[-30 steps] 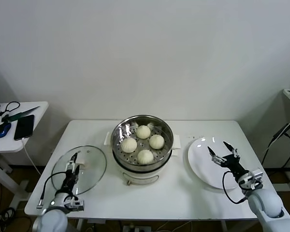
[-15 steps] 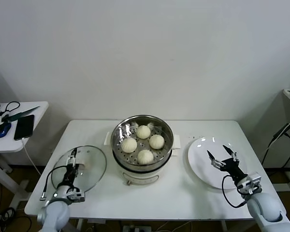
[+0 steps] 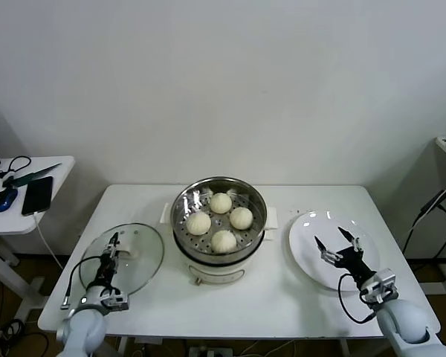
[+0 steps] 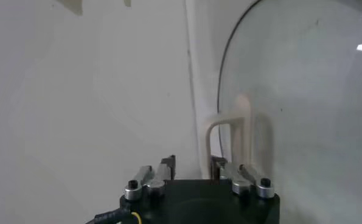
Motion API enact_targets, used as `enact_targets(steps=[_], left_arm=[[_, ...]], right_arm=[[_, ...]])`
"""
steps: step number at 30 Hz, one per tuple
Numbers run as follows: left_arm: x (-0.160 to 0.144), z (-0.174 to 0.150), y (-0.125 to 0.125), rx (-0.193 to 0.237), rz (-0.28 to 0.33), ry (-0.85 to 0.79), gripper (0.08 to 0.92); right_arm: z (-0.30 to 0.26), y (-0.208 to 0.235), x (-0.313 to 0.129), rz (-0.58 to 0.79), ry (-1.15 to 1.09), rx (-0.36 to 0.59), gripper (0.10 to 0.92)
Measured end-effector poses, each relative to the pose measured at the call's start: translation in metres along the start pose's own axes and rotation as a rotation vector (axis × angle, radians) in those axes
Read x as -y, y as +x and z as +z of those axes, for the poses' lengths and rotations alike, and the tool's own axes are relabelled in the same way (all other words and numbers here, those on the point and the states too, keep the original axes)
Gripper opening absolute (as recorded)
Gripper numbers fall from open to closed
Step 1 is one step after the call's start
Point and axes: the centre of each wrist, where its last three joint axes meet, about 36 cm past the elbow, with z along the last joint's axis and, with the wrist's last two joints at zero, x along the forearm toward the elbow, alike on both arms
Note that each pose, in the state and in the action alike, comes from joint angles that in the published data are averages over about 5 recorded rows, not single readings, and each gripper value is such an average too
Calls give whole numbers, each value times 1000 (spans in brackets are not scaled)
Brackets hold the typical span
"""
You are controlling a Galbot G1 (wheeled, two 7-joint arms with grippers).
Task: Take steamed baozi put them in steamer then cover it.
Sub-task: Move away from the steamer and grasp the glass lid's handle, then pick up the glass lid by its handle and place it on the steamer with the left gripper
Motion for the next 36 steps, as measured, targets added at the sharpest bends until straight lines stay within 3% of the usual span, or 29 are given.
enact_targets(steps=[7,10,22,36], left_arm=[[2,0,0,3,9,21,206],[1,1,1,3,4,29,156],[-23,5,22,-21,-46,71,151],[-87,-7,81,-132,-178,72,151]], right_arm=[[5,1,1,1,10,-4,823],[6,1,2,2,14,-6,823],[6,0,6,8,22,-3,823],[2,-4,19,19,49,-1,823]])
